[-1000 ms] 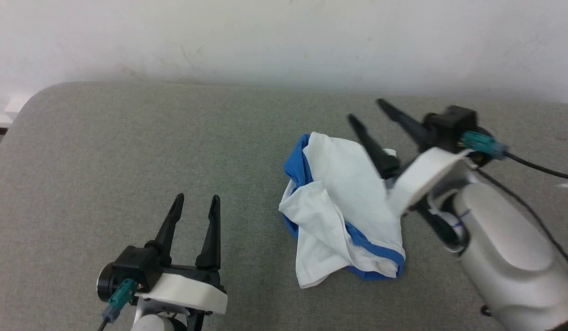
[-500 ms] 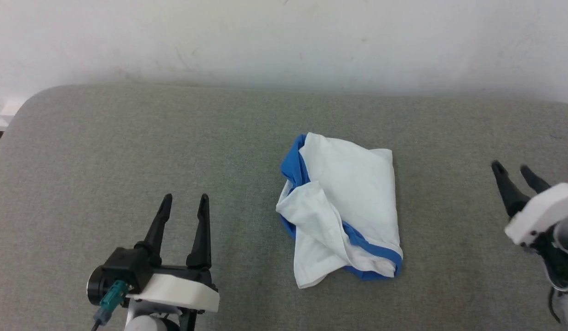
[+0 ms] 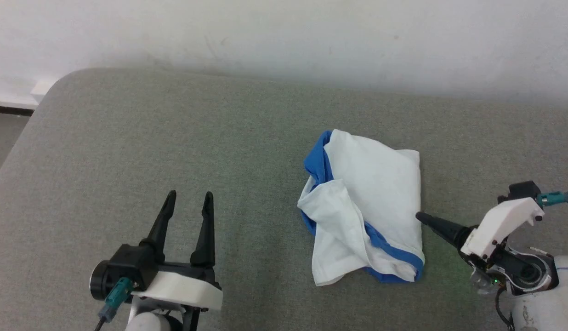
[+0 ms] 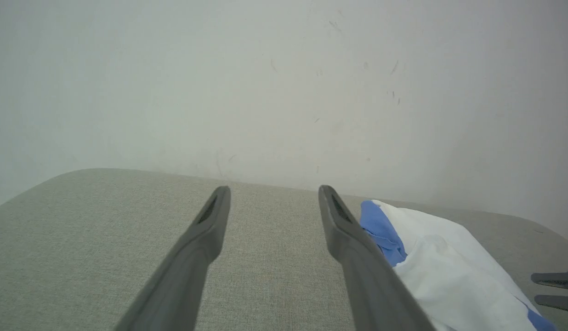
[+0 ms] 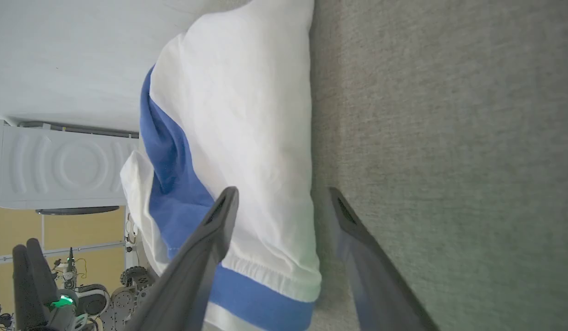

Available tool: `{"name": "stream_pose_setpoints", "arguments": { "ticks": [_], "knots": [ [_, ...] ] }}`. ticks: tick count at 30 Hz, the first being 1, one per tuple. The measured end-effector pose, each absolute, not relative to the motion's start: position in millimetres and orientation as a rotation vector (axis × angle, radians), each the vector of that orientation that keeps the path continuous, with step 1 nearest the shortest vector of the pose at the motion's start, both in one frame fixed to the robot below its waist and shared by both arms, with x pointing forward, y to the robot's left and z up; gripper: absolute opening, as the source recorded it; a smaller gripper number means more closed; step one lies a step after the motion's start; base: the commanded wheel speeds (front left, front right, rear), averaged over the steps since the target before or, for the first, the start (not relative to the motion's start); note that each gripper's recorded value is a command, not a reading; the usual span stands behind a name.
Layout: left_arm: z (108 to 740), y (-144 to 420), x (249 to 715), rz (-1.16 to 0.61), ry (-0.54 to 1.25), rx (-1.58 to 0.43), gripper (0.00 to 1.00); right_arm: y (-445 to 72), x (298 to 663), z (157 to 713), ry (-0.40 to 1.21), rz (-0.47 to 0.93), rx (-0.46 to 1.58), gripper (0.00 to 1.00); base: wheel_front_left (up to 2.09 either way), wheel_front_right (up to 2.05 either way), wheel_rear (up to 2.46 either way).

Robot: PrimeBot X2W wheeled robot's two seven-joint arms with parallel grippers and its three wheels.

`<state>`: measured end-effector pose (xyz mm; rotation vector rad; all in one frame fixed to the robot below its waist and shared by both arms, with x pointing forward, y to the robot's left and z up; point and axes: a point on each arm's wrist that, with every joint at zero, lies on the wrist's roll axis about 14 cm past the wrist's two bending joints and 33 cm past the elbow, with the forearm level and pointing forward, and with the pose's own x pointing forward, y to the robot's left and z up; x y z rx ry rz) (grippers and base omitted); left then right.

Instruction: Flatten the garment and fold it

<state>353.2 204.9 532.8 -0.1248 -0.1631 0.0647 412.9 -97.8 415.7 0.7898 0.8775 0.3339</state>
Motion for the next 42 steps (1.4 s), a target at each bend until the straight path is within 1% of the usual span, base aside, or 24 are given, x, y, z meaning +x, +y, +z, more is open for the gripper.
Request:
{"name": "stream_pose_setpoints", "arguments": {
  "ticks": [5,9,10,11,12,15,19,24,27,30,36,39,42],
  "knots": [
    [532,208,355,0.074,-0.159,-0.121,1.0,-76,433,413,0.875,0.34,0.826,1.0,0.0,0.0,0.0],
    [527,211,354,0.085,-0.142,-0.121,1.0,-63,430,389,0.968,0.327,0.825,1.0,0.0,0.0,0.0],
    [525,212,354,0.089,-0.138,-0.12,1.0,-60,429,385,0.988,0.328,0.817,0.69,0.0,0.0,0.0],
    [525,213,354,0.092,-0.136,-0.119,1.0,-57,431,384,0.999,0.333,0.812,0.27,0.0,0.0,0.0],
    [524,214,354,0.095,-0.133,-0.118,1.0,-55,433,383,1.008,0.336,0.808,0.0,0.0,0.0,0.0],
    [523,215,354,0.1,-0.129,-0.118,1.0,-48,431,380,1.046,0.353,0.796,0.0,0.0,0.0,0.0],
    [525,213,356,0.091,-0.137,-0.121,1.0,-49,431,387,1.021,0.375,0.726,0.0,0.0,0.0,0.0],
    [529,204,360,0.062,-0.152,-0.128,1.0,-61,432,404,0.947,0.424,0.517,0.0,0.0,0.0,0.0],
    [533,198,363,0.043,-0.163,-0.135,1.0,-75,421,405,0.953,0.441,0.401,0.0,0.0,0.0,0.0],
    [534,189,367,0.017,-0.166,-0.147,1.0,-94,404,401,0.983,0.43,0.331,0.0,0.0,0.0,0.0],
    [538,162,381,-0.063,-0.176,-0.168,1.0,-172,380,394,1.019,0.292,0.158,0.0,0.0,0.0,0.0],
    [537,148,389,-0.104,-0.172,-0.175,1.0,-217,369,393,1.033,0.192,0.076,0.0,0.0,0.0,0.0],
    [533,133,398,-0.147,-0.161,-0.176,1.0,-263,358,392,1.055,0.076,0.042,0.0,0.0,0.0,0.0]
  ]
}}
